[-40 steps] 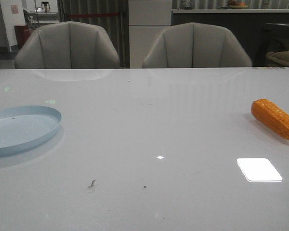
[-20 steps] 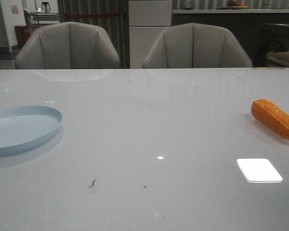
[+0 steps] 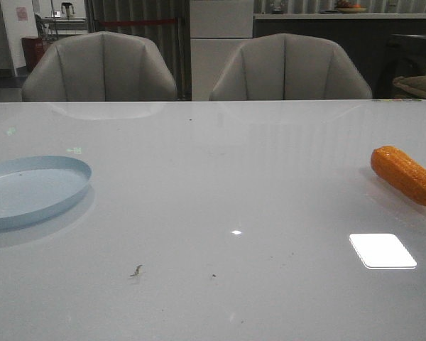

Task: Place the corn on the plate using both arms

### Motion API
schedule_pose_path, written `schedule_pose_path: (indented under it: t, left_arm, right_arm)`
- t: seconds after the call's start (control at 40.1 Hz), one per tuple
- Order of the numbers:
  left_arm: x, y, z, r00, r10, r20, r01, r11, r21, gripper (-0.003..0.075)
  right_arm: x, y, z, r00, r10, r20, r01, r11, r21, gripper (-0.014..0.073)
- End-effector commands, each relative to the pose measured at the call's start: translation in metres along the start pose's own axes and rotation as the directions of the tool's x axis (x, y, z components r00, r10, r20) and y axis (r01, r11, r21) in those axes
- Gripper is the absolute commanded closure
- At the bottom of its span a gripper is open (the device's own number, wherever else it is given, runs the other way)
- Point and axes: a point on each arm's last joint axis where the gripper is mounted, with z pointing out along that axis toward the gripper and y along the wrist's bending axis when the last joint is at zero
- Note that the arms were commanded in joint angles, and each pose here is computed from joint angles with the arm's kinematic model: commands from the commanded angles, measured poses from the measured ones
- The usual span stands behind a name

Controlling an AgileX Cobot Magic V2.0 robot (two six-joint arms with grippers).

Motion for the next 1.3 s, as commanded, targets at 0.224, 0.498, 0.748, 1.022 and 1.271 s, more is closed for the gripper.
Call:
schedule_pose_path:
  t: [0.224,0.498,0.748,1.022,1.271]
  left_arm:
    - [0.000,0.012,0.048,0.960,-0.210,-0.186,0.202,0.978,-0.060,0.0260]
    - [0.011,0.042,0.120,0.867,-0.270,-0.419,0.225,0.962,-0.155,0.0260]
    - [0.039,0.034,0.176,0.763,-0.254,-0.595,0.213,0.967,-0.139,0.0260]
    - [0.059,0.034,0.205,0.715,-0.252,-0.652,0.210,0.967,-0.144,0.0260]
    - [0.062,0.034,0.207,0.711,-0.252,-0.656,0.210,0.967,-0.144,0.0481]
  right_arm:
    - [-0.005,0.001,0.028,1.000,0.013,-0.007,-0.013,1.000,-0.005,0.0087]
    - [-0.004,0.001,0.030,1.000,0.018,-0.016,-0.018,1.000,-0.006,0.0087]
    - [-0.004,0.001,0.030,1.000,0.018,-0.021,-0.018,1.000,-0.006,0.0087]
    - [0.001,0.001,0.030,0.997,0.018,-0.070,-0.018,1.000,-0.007,0.0087]
    - [0.002,0.001,0.029,0.996,0.018,-0.082,-0.018,1.000,-0.007,0.0087]
